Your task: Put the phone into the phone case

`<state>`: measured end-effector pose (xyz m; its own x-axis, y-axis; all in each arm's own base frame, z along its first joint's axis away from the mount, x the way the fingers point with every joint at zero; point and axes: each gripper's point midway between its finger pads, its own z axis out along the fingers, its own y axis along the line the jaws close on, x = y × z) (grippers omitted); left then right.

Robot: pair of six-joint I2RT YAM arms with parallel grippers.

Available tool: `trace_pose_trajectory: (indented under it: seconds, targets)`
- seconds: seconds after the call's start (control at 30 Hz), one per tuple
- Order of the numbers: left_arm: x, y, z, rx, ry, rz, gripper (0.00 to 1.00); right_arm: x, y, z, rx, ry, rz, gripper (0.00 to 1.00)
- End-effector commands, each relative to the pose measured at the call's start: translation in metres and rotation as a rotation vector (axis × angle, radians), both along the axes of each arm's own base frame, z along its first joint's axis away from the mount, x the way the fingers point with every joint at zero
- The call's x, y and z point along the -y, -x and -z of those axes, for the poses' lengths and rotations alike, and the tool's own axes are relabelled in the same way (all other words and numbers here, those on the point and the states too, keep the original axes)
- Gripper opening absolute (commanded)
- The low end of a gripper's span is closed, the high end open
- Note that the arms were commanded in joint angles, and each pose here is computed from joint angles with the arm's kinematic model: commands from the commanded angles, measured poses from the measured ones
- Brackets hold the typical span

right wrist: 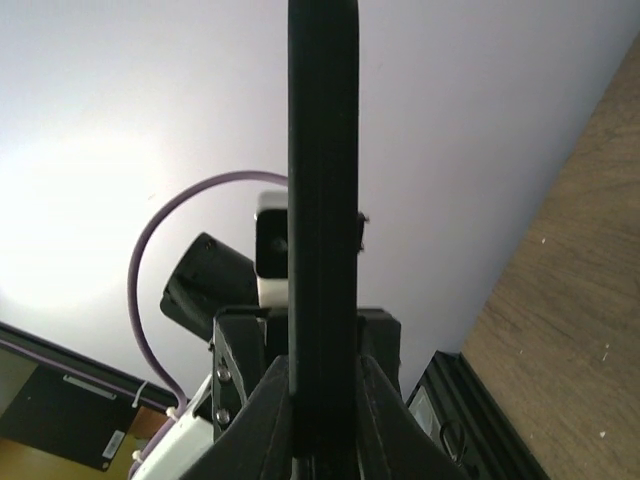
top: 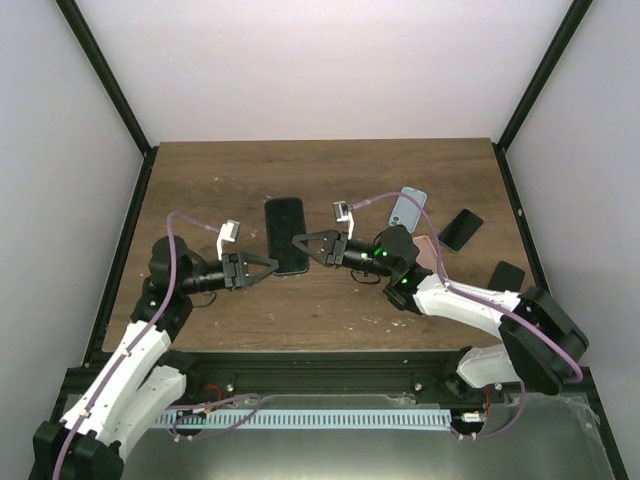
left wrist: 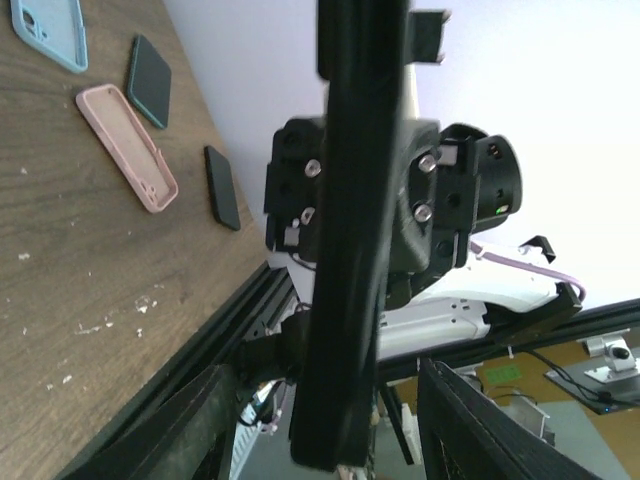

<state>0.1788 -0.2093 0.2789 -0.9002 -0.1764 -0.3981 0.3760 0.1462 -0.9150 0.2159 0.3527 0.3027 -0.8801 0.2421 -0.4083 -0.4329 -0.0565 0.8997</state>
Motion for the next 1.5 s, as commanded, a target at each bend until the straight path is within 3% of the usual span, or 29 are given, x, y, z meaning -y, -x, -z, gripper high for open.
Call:
trace_pose_trajectory:
  seconds: [0.0,0.1,0.27,0.33,0.47,0.53,0.7,0.83,1.3,1.47]
  targets:
    - [0.004,0.005,0.001,-0.011,0.024,0.020,0.51,0.008,-0.006,-0.054,0.118,-0.106,0.078,0.01]
    - [0.005,0.004,0.001,-0.014,0.022,0.022,0.44,0.007,-0.009,-0.055,0.118,-0.110,0.085,0.01]
    - [0.004,-0.003,0.008,-0.029,-0.031,-0.001,0.06,0.004,-0.012,-0.050,0.117,-0.091,0.088,0.06]
    - [0.005,-0.005,0.010,-0.033,-0.050,-0.002,0.00,0.003,-0.011,-0.048,0.125,-0.081,0.084,0.10]
    - [0.004,-0.008,0.012,-0.028,-0.063,-0.012,0.00,0.002,-0.009,-0.040,0.125,-0.054,0.071,0.13]
    - [0.004,-0.008,0.010,-0.017,-0.064,-0.011,0.00,0.003,-0.006,-0.038,0.141,-0.046,0.066,0.06]
    - [0.002,-0.006,-0.004,0.039,-0.059,-0.023,0.45,0.005,0.006,-0.029,0.210,0.018,0.034,0.01]
    - [0.000,-0.004,-0.025,0.121,-0.032,-0.047,0.52,0.008,0.029,-0.020,0.280,0.023,-0.060,0.01]
    - [-0.002,-0.017,-0.049,0.184,0.023,-0.105,0.31,0.015,0.073,-0.011,0.379,0.061,-0.192,0.02]
    - [-0.005,-0.024,-0.040,0.183,-0.040,-0.149,0.05,0.017,0.074,-0.006,0.378,0.082,-0.187,0.03]
